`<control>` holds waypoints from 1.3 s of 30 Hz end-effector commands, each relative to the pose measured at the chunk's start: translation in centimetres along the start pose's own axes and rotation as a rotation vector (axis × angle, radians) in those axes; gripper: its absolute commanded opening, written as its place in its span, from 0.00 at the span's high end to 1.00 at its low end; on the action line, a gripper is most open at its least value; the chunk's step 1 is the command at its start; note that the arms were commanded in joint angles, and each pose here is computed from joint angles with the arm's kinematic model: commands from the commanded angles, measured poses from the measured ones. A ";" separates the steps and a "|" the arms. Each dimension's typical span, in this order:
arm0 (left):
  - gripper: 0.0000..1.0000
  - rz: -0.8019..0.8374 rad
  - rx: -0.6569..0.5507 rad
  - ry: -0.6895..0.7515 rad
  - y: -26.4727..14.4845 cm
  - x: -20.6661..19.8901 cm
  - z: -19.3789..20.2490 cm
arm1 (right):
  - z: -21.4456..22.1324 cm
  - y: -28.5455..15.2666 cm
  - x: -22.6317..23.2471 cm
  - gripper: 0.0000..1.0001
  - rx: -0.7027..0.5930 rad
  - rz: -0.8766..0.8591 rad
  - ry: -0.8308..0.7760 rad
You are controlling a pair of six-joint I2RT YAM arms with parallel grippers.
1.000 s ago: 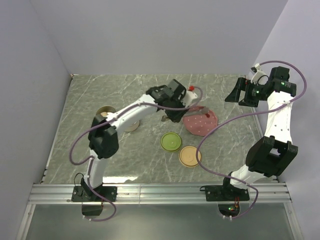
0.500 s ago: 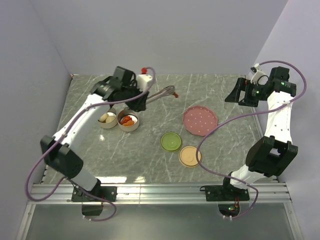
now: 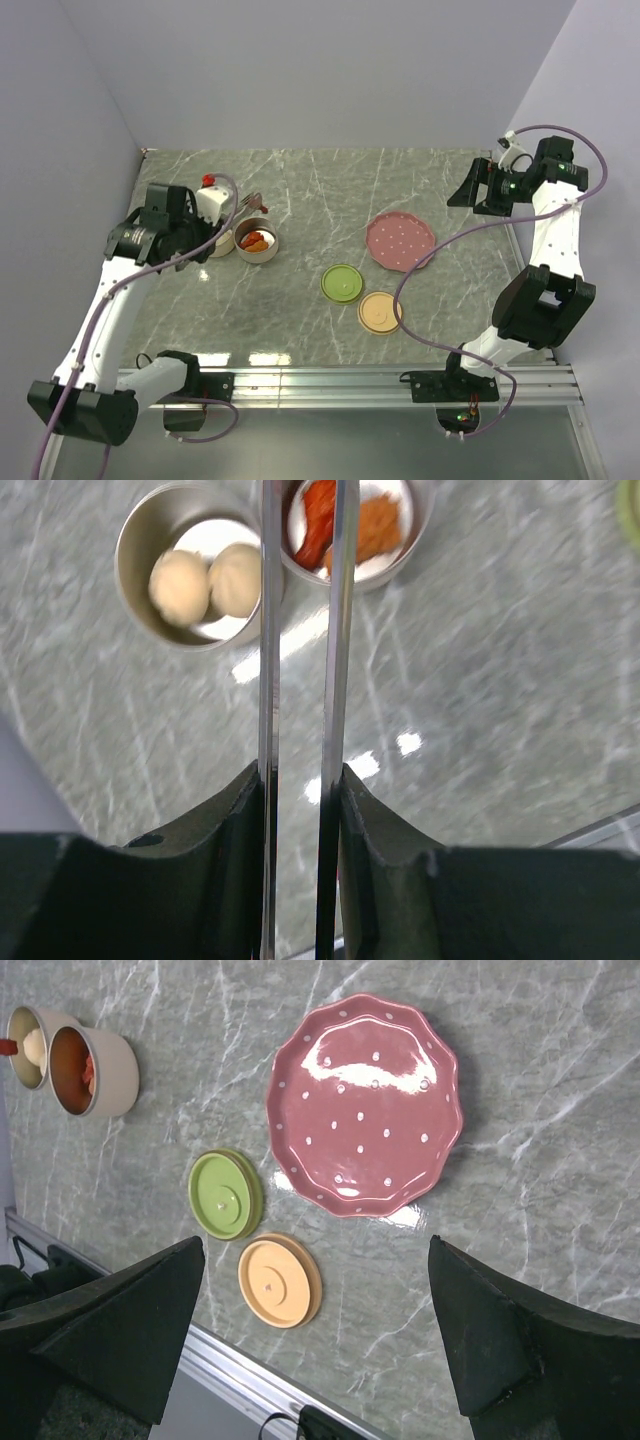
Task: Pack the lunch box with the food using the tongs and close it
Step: Place the food into the lunch box
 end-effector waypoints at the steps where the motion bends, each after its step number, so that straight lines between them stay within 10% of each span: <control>1: 0.92 -0.110 0.009 0.024 -0.8 1.3 1.0 | -0.3 -0.1 0.0 0.00 -0.014 -0.013 -0.020; 19: 0.90 -0.107 0.153 0.102 -0.6 1.5 3.7 | 0.1 0.5 -0.4 0.00 -0.002 -0.020 -0.003; 39: 0.91 0.116 0.119 -0.205 6.1 -1.3 2.2 | -0.3 0.1 -0.3 0.00 -0.002 -0.005 -0.014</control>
Point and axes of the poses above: each gripper's point midway between its finger pads, its own y axis out along the fingers, its own x axis along the line the jaws close on, z = x × y, the point moved 5 cm from there along -y, back along the fingers, and after that the axes turned 3 degrees about -y, right-handed, at the moved point
